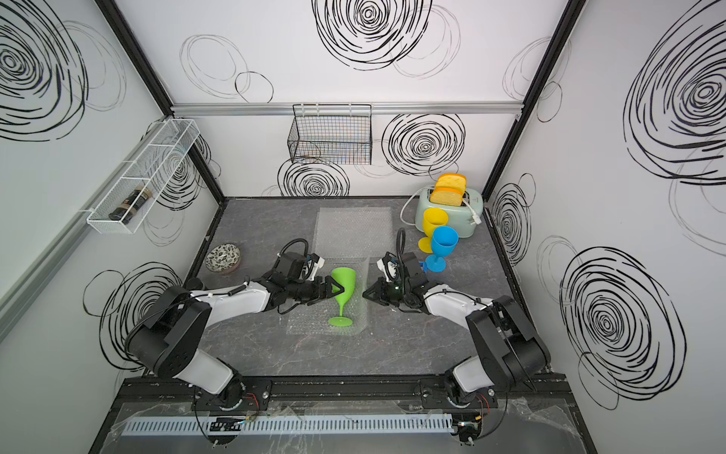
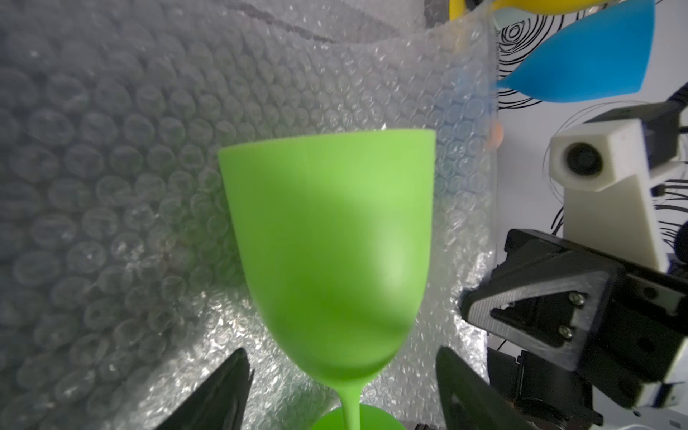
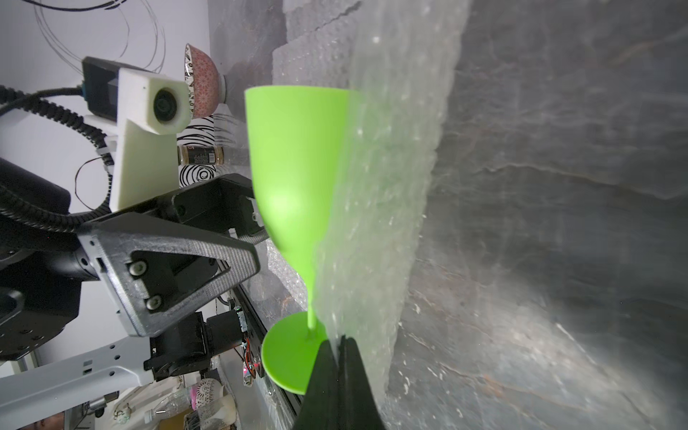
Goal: Wrap wine glasses in bubble wrap
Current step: Wrap the wine glass in bubble wrap.
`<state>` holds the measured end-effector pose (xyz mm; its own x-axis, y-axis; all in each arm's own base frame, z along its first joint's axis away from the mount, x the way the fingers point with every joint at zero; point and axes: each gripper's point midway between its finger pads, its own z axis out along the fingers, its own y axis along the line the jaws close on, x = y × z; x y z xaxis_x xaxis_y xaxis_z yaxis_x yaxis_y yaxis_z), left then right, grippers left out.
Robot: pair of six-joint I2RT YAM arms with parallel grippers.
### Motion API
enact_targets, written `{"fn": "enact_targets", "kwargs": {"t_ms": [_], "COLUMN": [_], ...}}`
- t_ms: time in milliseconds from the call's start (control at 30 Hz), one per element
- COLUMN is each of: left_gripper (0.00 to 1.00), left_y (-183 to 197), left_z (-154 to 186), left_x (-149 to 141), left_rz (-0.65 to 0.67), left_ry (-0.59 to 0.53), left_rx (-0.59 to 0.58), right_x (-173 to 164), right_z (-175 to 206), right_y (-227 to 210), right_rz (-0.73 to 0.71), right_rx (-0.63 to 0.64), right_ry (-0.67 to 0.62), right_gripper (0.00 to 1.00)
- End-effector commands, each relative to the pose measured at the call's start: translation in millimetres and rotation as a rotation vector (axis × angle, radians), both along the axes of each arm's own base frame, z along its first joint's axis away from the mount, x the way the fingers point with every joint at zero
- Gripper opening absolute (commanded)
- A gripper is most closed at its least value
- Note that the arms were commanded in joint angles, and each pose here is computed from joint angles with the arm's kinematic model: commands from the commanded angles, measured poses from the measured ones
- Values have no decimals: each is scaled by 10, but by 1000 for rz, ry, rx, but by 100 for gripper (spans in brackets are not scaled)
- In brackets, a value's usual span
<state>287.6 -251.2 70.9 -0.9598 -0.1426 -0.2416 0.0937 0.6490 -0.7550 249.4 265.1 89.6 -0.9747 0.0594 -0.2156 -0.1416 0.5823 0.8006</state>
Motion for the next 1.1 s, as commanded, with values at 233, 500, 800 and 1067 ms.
{"fn": "enact_targets", "kwargs": {"t_ms": [233,500,800,1067], "left_gripper": [86,87,85,69], "left_y": [46,-32,-26,26], "left_z": [285,338,253,16], "left_x": [263,262,289,324], "left_rz": [21,-5,5,24], "left_ry": [-82,-92,-78,-27], "left_rx": [-48,-78,-41,24], "right_x": [39,10,-43,-64], "right_z": [84,90,74,97], "right_y": [295,566,719,761], "right_rz": [62,131,185,202], "right_rx": [-15,-26,-52,-59], "right_ry": [2,-2,-23,-38], "right_gripper": [0,1,4,7]}}
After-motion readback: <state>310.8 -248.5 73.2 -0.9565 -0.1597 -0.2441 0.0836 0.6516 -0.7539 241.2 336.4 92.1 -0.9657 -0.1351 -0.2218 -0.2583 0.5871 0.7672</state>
